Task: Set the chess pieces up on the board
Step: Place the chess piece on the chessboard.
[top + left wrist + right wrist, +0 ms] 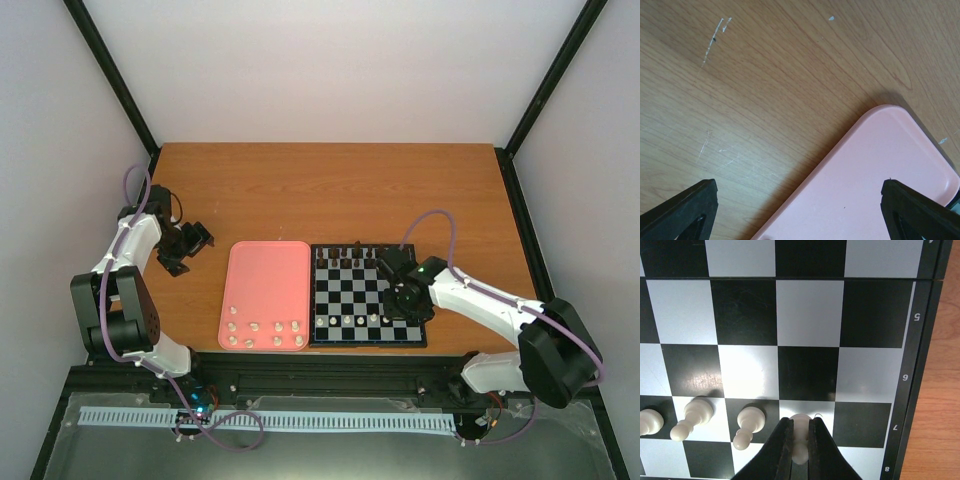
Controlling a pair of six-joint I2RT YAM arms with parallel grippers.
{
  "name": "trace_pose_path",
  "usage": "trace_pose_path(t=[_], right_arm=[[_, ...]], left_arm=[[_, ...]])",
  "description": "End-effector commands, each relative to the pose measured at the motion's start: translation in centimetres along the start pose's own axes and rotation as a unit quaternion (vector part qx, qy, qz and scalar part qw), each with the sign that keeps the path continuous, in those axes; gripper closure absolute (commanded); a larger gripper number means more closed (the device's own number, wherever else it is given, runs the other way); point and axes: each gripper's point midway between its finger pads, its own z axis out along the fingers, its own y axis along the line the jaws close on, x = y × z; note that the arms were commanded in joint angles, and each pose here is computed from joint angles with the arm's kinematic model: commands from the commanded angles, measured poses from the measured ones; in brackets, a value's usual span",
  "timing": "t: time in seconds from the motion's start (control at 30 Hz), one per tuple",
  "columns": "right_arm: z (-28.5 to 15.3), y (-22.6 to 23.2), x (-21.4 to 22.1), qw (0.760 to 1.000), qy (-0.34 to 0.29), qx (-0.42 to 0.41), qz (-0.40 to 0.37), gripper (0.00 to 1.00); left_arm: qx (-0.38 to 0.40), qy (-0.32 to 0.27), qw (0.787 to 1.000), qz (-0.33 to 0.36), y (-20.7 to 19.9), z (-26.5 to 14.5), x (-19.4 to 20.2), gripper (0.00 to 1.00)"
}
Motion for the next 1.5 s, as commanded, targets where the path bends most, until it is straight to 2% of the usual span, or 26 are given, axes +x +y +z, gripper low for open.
trace_pose_path(t=[0.0, 0.8, 1.47], right_arm=[[0.7, -0.7, 0.1, 1.0, 0.003, 0.009, 0.01, 0.97], [2.5, -0.5, 0.6, 0.999, 0.042, 0.012, -0.003, 0.97], [1.7, -1.0, 2.3, 0.998, 0.055, 0.001, 0.01, 0.97]], left_arm=[[0.01, -0.007, 1.0, -0.003, -0.4, -0.5, -0.4, 0.0], [0.007, 0.001, 1.0, -0.003, -0.5, 0.3, -0.8, 0.0], [0.008, 0.002, 1.0, -0.004, -0.5, 0.4, -0.7, 0.0]])
